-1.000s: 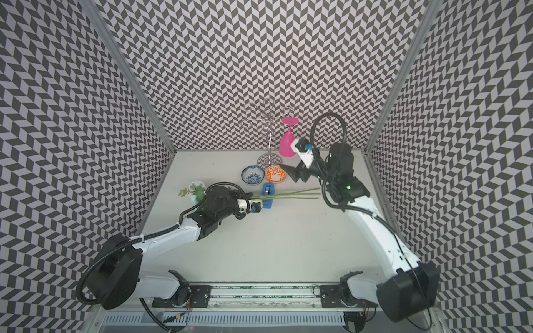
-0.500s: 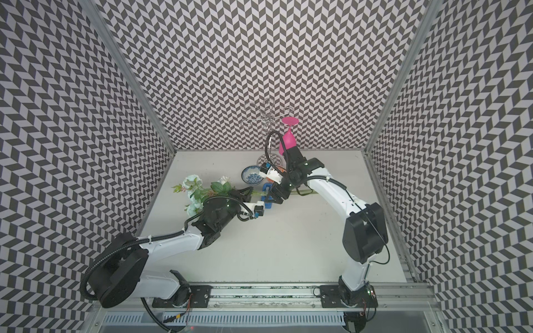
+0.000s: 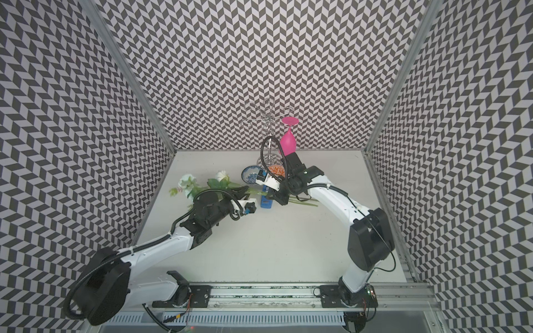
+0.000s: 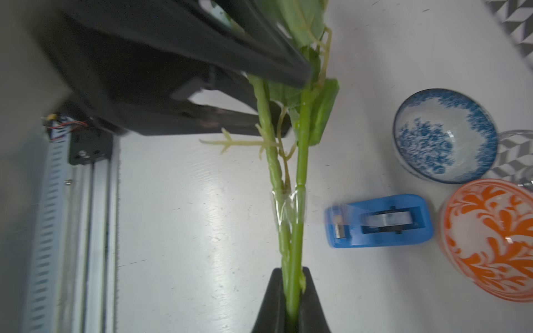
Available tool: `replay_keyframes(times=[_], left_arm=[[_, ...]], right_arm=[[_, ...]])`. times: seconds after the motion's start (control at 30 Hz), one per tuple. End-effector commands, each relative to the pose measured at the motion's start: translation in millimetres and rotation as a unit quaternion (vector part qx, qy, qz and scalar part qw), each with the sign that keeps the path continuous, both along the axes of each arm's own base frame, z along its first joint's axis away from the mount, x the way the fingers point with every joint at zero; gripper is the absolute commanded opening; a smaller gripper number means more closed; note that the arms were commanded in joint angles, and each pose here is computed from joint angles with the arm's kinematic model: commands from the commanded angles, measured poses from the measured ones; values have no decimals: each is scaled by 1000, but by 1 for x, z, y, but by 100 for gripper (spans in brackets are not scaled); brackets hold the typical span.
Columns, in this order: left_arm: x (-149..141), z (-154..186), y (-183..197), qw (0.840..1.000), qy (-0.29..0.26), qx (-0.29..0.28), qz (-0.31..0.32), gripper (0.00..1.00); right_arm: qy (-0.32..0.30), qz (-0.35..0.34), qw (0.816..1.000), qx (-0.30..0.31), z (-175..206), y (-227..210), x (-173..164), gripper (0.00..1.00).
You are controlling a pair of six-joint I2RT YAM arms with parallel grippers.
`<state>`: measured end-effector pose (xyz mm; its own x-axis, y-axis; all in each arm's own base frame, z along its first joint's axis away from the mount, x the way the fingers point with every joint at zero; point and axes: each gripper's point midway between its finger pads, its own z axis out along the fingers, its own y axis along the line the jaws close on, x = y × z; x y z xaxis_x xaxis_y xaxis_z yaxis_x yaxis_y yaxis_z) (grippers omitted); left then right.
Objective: Wrap bouquets with tape
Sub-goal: Wrap the tape around the bouquet.
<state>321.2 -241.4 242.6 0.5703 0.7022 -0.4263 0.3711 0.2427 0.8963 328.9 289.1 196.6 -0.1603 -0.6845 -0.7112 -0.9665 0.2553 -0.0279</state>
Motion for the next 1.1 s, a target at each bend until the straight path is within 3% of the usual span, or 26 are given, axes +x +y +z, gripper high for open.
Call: replay_keyframes(times=[0.0,0.1,0.2,0.37,0.6,0.83,0.93,1.07], left_arm=[[-32,64,-16,990,4,-74,-118,37],[-41,76,-7,985,17,-92,-147,46],[-47,89,-1,978,27,-112,-173,54],[-46,75,-12,970,98,-90,-203,57],[-38,28,-24,951,220,-29,-217,57],[-32,-9,-25,935,290,25,-202,59],[-30,-22,-26,928,314,43,-198,60],[-21,-37,-28,926,329,64,-173,59]], right_arm=[[-131,-20,991,36,41,6,28,0],[-203,-11,978,40,51,5,25,0],[-302,-14,952,50,61,-3,20,0],[-473,-11,878,72,85,-14,-2,0],[-576,-28,817,17,84,-18,-11,0],[-653,-51,755,-31,85,-22,-20,0],[-671,-53,739,-39,84,-22,-24,0],[-677,-54,732,-57,79,-19,-25,0]])
